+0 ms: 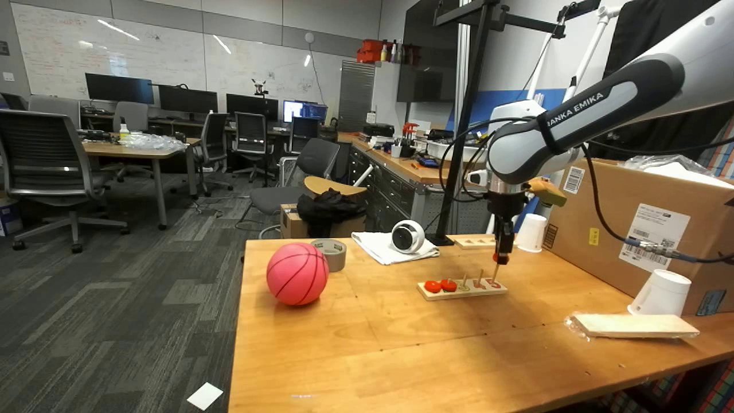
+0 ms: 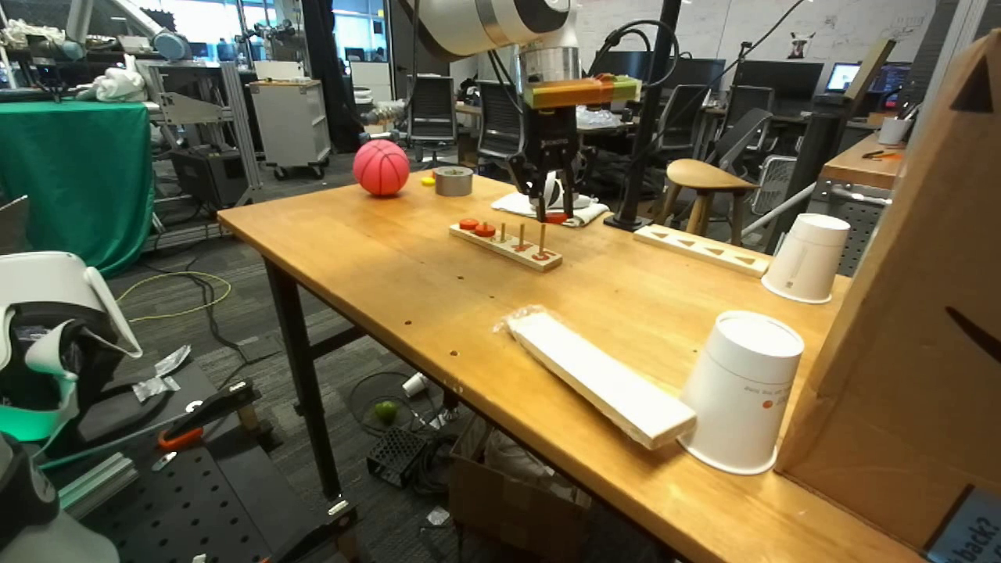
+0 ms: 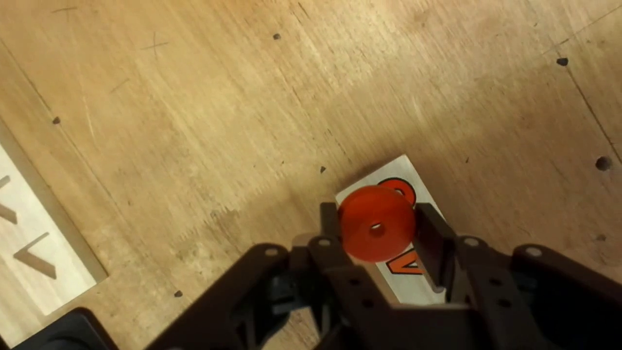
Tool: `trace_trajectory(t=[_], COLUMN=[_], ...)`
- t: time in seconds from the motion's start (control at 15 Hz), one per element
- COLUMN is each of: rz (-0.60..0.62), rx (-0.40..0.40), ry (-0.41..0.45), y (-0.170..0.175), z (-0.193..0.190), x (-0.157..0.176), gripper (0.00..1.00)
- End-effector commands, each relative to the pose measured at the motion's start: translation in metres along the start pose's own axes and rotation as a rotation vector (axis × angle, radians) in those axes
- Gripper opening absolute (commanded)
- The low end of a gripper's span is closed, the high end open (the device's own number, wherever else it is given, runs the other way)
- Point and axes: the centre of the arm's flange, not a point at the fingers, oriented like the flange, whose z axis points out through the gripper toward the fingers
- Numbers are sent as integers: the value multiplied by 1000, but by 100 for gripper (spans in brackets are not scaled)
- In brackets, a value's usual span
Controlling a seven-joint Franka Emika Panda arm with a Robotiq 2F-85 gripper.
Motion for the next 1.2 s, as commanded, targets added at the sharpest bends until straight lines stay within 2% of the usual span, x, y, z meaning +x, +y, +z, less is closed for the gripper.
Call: trace_trajectory(t=[0.0, 0.47, 1.13], rz=[29, 63, 17], rx=[36, 75, 79], ry=[31, 65, 69], y=[4, 7, -3], z=[4, 10, 5], x=[-5, -9, 11], gripper=[17, 17, 17])
